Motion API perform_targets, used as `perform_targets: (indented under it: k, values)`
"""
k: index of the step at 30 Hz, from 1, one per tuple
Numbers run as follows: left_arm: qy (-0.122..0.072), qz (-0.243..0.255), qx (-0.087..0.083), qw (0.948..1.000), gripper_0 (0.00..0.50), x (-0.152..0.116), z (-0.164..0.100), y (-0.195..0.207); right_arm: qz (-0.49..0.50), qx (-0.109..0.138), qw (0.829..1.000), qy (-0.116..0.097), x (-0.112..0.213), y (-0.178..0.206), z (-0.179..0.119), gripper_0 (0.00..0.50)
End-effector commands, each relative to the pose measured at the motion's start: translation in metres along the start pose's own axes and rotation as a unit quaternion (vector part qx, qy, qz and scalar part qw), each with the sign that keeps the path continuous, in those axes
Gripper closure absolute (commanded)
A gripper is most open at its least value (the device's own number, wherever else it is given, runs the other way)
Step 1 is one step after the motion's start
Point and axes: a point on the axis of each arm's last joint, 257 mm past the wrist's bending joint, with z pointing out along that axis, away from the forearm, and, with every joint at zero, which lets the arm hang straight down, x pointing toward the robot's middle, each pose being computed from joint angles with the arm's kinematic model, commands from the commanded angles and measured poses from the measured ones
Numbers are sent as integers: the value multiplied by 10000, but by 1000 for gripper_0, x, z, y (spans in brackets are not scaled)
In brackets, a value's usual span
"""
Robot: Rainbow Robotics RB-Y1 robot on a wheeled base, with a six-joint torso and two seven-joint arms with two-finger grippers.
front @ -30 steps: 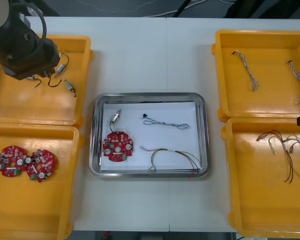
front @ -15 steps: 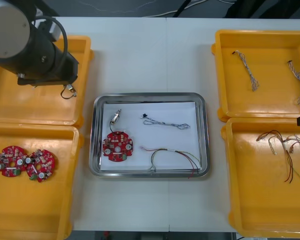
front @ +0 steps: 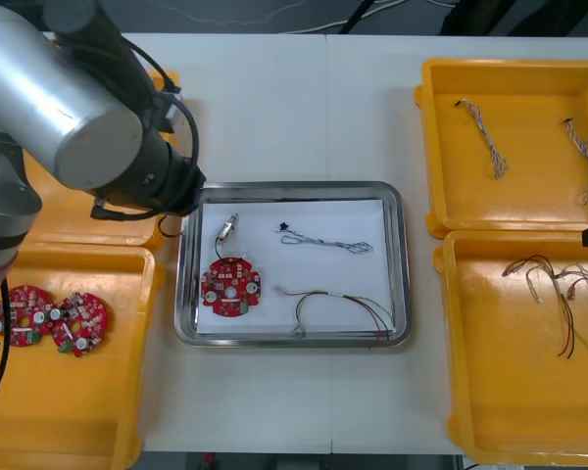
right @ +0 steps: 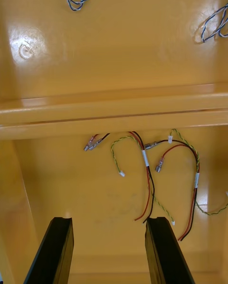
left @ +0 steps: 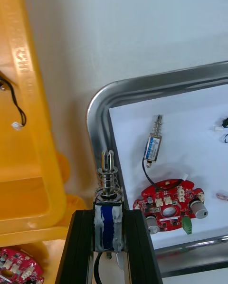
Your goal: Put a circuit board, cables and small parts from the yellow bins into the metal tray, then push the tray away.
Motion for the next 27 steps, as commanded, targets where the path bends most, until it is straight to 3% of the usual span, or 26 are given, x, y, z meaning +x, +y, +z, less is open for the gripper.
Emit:
perform_targets:
  k: [1, 5, 19, 27]
  values:
    - [95, 187, 19, 9998, 500, 18, 9, -31, 49, 245, 9995, -196, -7, -17, -16, 29]
    - [224, 320, 37, 9992, 500, 29, 16, -44, 49, 245, 9995, -196, -7, -17, -16, 0]
    - [180, 669, 305, 9971, 500, 27, 45, -88, 49, 245, 9995, -196, -7, -17, -16, 0]
    - [118, 697, 270, 9971, 500, 17, 68, -98, 49, 245, 9995, -196, -7, -17, -16, 0]
